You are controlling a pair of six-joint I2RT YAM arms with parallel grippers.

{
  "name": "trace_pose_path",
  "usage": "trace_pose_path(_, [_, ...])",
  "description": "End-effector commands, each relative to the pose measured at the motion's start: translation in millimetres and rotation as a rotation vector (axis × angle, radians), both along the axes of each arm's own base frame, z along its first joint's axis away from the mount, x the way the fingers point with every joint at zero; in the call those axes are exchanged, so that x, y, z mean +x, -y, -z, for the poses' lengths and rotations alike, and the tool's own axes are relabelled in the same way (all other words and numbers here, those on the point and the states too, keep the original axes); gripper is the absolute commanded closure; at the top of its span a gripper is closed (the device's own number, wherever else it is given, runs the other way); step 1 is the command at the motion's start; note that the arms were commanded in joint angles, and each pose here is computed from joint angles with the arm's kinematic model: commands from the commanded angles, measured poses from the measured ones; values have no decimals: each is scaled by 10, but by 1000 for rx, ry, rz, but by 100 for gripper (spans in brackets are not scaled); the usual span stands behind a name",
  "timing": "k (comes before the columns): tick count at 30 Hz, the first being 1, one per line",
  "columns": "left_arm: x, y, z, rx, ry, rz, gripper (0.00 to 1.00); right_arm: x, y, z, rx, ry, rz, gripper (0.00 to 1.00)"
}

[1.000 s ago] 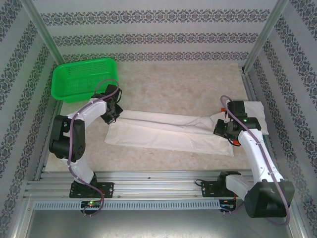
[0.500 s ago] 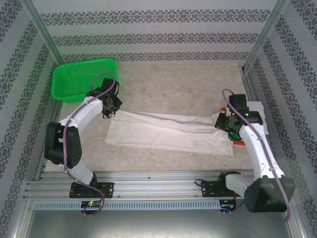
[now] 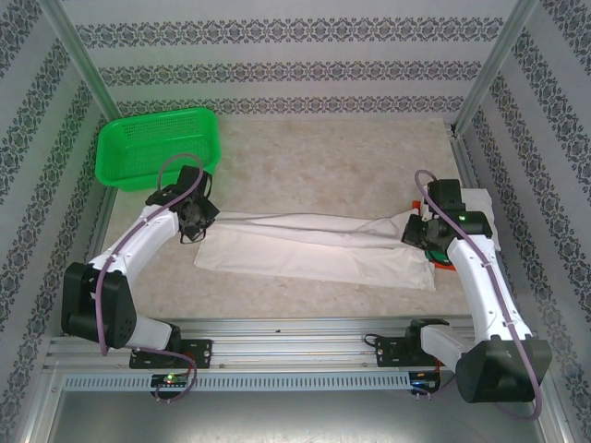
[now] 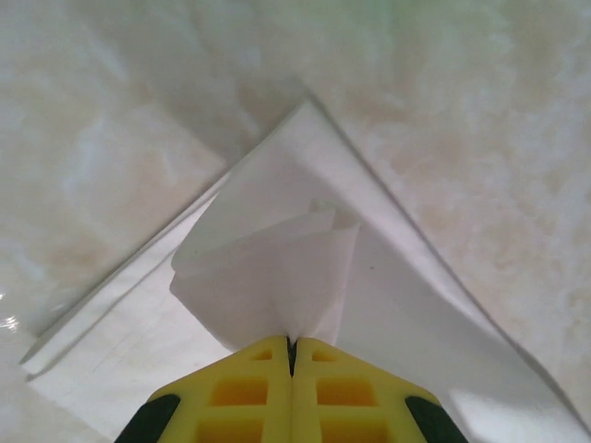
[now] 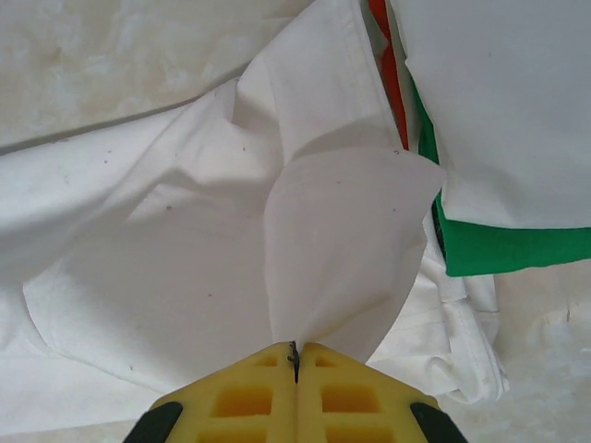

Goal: Fold and stack the t-shirts

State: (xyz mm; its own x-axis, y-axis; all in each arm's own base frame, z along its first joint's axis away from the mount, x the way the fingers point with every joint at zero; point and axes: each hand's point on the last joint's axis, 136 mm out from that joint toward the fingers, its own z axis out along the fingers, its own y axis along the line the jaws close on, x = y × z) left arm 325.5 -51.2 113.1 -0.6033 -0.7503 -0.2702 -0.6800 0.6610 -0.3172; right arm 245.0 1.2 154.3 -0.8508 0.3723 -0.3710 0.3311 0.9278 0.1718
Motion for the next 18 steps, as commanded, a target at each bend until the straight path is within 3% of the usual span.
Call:
trace_pose_path(1, [-140, -90, 66, 14, -32, -36, 100, -113, 70, 63, -25, -31, 13, 100])
trace_pose_path(18, [-426, -110, 707, 28, -192, -28, 100, -232, 32, 456, 17, -132, 40, 100])
